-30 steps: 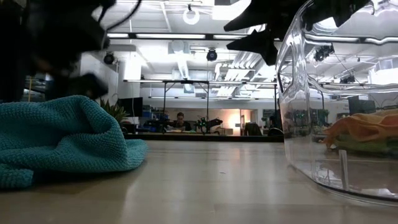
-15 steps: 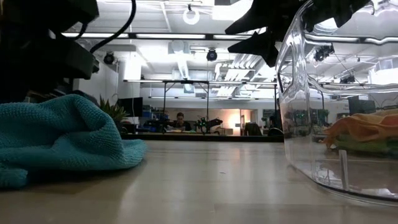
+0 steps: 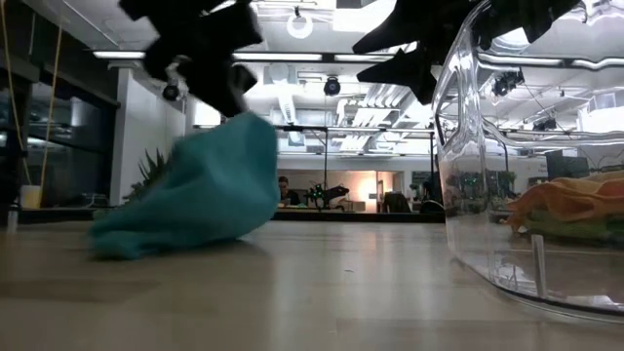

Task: Fold microfiber towels
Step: Fold the blue cloth

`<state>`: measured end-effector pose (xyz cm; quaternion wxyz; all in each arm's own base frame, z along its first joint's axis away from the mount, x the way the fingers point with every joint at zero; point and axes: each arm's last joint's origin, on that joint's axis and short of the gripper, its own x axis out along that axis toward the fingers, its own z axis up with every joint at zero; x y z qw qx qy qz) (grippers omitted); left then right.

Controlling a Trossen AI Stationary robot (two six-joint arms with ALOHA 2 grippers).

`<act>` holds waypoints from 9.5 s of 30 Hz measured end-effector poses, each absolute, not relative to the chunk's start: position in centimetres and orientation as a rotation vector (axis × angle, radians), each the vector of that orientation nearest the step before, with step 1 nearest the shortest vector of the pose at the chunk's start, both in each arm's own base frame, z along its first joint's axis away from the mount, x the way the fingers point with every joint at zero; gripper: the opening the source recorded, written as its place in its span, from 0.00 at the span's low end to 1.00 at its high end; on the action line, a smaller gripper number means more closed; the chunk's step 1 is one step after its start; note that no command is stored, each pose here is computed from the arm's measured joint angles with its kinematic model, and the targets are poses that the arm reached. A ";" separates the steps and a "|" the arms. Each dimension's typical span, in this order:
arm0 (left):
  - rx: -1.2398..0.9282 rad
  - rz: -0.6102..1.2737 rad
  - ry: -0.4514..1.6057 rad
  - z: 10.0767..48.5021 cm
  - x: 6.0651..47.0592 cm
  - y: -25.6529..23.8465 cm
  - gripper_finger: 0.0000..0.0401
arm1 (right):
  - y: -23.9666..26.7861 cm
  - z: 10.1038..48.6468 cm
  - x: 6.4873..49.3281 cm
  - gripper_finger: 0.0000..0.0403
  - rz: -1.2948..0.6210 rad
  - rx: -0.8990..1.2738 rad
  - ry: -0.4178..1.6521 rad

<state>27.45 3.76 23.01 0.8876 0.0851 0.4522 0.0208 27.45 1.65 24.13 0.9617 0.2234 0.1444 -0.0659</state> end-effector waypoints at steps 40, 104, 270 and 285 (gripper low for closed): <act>0.014 0.340 0.889 19.4 26.2 0.8 0.00 | 0.9 19.6 27.9 0.47 -0.171 0.166 0.608; -0.056 0.449 0.805 19.9 26.6 1.4 0.02 | -7.8 13.8 36.1 0.00 -0.357 0.683 0.915; 0.262 0.465 1.119 12.8 33.9 -10.8 0.46 | -1.9 18.8 30.1 0.00 -0.270 0.506 0.993; 0.055 0.584 1.066 14.2 32.9 -11.4 0.46 | -1.9 18.8 30.1 0.00 -0.272 0.502 0.993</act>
